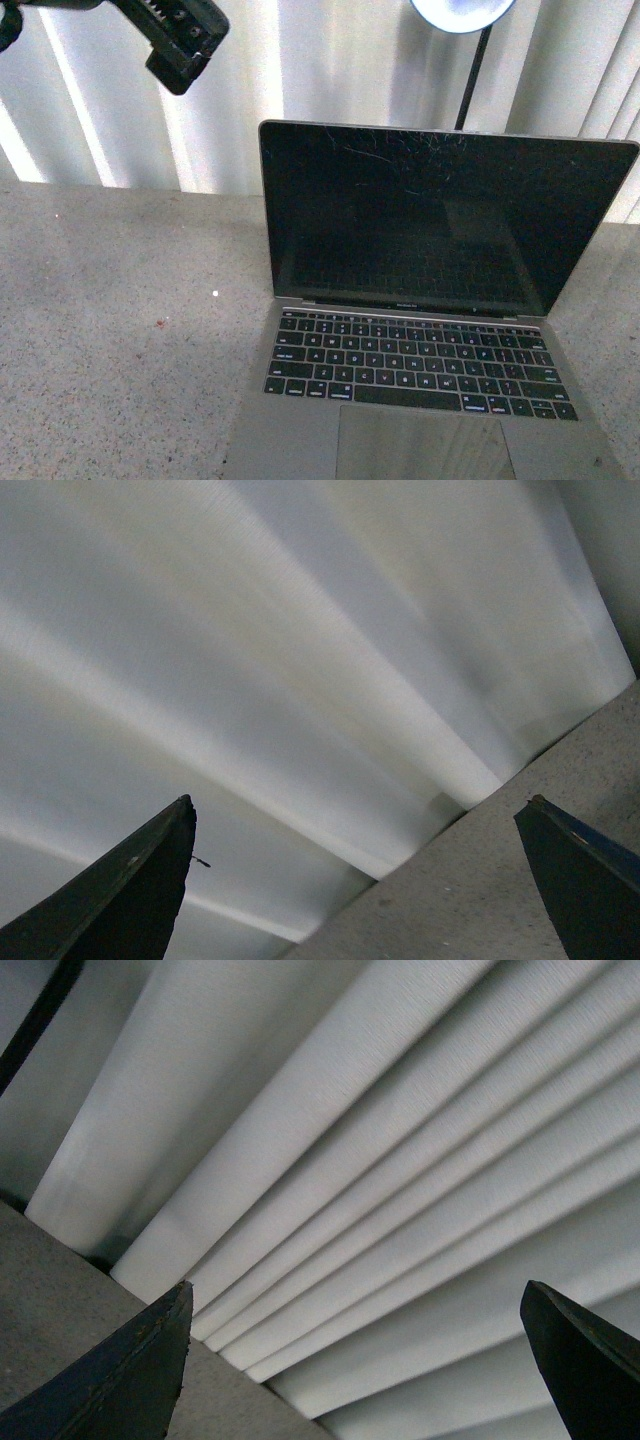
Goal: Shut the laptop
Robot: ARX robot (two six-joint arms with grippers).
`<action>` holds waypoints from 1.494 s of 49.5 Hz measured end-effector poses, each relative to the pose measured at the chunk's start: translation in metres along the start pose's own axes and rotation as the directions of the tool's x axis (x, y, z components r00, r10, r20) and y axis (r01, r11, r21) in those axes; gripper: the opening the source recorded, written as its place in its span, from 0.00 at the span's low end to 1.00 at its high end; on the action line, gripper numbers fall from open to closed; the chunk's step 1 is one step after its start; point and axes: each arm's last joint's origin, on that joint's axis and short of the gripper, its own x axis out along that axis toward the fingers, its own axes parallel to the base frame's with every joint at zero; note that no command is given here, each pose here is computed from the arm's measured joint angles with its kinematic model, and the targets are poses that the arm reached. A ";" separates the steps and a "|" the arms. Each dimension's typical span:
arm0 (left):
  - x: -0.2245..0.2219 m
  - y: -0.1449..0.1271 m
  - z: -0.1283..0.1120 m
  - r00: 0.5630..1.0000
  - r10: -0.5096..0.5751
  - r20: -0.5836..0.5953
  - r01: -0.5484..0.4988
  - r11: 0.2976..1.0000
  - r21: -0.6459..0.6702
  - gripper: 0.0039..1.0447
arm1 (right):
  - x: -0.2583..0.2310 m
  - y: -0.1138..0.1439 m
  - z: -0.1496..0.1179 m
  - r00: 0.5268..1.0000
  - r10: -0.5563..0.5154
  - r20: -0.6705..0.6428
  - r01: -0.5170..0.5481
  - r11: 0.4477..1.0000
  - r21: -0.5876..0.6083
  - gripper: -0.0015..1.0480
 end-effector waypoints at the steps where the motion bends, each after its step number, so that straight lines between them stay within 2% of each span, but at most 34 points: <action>1: 0.004 0.000 0.003 1.000 -0.012 0.005 0.012 0.998 0.054 0.94 | 0.004 -0.001 0.001 1.000 0.018 0.005 -0.018 1.000 -0.024 0.93; 7: 0.022 -0.006 0.013 0.997 -0.080 -0.004 0.078 0.962 0.263 0.94 | 0.025 -0.001 0.006 0.995 0.095 0.015 -0.090 0.974 -0.207 0.93; 11: 0.033 -0.012 0.016 0.990 -0.137 -0.027 0.136 0.909 0.394 0.94 | 0.037 0.002 0.009 0.989 0.148 0.005 -0.139 0.942 -0.304 0.93; 17: 0.048 -0.018 0.020 0.973 -0.214 -0.081 0.224 0.813 0.537 0.94 | 0.052 0.011 0.010 0.973 0.231 -0.009 -0.208 0.858 -0.471 0.93; 19: 0.051 -0.019 0.022 0.971 -0.221 -0.086 0.231 0.792 0.566 0.94 | 0.055 0.013 0.010 0.969 0.247 -0.010 -0.219 0.837 -0.501 0.90; 24: 0.060 -0.016 0.029 0.970 -0.225 -0.093 0.234 0.757 0.610 0.92 | 0.061 0.016 0.012 0.959 0.284 -0.010 -0.235 0.770 -0.594 0.75; 30: 0.069 -0.010 0.042 0.967 -0.234 -0.103 0.244 0.726 0.643 0.67 | 0.063 0.018 0.017 0.936 0.352 -0.002 -0.268 0.709 -0.652 0.51; 38: 0.070 -0.015 0.044 0.937 -0.304 -0.169 0.337 0.670 0.662 0.34 | 0.059 0.028 0.016 0.880 0.474 -0.036 -0.384 0.665 -0.640 0.17; 43: 0.071 -0.020 0.043 0.920 -0.337 -0.198 0.378 0.638 0.671 0.19 | 0.057 0.030 0.016 0.850 0.522 -0.066 -0.447 0.652 -0.613 0.04; 49: 0.072 -0.022 0.045 0.903 -0.361 -0.231 0.416 0.609 0.675 0.03 | 0.052 0.031 0.016 0.798 0.591 -0.117 -0.541 0.617 -0.572 0.03; 53: 0.072 -0.025 0.048 0.889 -0.376 -0.262 0.448 0.592 0.670 0.03 | 0.049 0.032 0.016 0.775 0.618 -0.136 -0.576 0.599 -0.556 0.03; 66: 0.080 -0.033 0.057 0.851 -0.413 -0.324 0.517 0.552 0.654 0.03 | 0.059 0.024 0.020 0.777 0.611 -0.150 -0.574 0.592 -0.565 0.03; 74: 0.085 -0.037 0.062 0.828 -0.420 -0.372 0.556 0.532 0.638 0.03 | 0.065 0.025 0.018 0.735 0.647 -0.203 -0.641 0.565 -0.520 0.03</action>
